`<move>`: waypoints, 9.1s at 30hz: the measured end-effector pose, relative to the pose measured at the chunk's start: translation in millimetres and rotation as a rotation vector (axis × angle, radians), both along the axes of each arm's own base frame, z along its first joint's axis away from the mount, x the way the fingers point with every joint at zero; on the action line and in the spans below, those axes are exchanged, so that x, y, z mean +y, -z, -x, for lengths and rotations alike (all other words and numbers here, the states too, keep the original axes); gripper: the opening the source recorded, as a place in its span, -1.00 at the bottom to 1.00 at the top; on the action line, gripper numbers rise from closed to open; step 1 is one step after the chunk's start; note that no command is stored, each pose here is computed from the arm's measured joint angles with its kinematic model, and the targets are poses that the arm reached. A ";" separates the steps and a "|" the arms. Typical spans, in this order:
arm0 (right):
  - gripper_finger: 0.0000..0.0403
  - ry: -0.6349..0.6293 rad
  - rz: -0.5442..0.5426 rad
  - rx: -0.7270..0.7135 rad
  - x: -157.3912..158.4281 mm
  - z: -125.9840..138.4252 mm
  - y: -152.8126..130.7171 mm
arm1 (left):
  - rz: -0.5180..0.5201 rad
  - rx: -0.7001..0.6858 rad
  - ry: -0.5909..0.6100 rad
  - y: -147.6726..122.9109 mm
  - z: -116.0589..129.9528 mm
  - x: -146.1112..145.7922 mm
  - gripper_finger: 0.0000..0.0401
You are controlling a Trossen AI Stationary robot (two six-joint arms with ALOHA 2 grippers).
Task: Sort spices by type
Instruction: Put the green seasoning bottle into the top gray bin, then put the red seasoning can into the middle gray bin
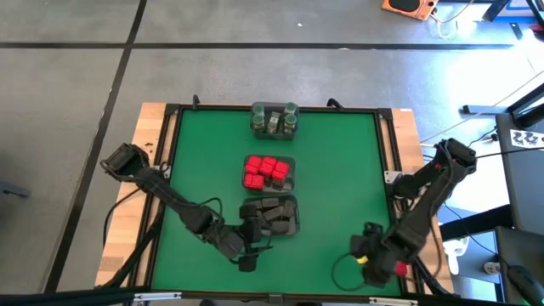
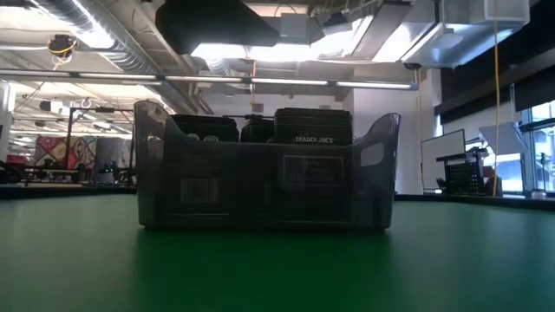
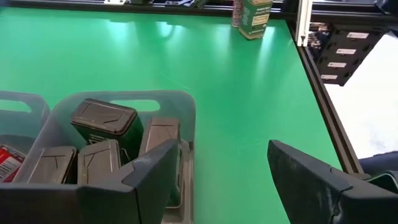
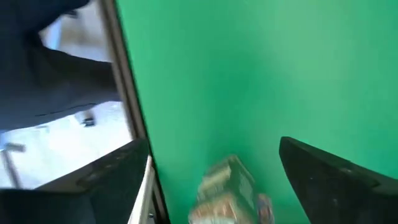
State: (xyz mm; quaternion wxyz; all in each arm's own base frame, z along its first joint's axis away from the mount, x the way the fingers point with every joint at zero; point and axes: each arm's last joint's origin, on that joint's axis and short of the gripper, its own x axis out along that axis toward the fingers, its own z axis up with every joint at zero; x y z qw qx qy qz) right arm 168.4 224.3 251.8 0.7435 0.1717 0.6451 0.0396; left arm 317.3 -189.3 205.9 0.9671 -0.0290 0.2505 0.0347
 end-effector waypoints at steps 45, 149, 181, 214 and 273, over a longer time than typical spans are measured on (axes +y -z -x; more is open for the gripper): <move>0.00 0.243 0.079 -0.005 18.0 62.5 33.4 | -0.050 0.023 -0.020 -9.6 -0.7 17.6 0.24; 0.67 0.297 0.542 -0.371 -380.5 -179.8 -27.8 | -0.311 0.018 -0.259 5.1 116.0 166.1 0.01; 0.67 -0.039 0.426 0.025 -82.2 -80.2 -51.2 | 0.033 -0.199 -0.044 31.7 80.3 99.4 0.01; -0.54 0.084 0.153 0.586 25.4 50.6 17.7 | 0.122 -0.212 -0.090 33.3 54.6 87.2 0.01; 0.12 0.696 0.447 0.218 -14.1 -3.2 -6.9 | 0.119 -0.206 -0.083 33.9 55.7 85.7 0.01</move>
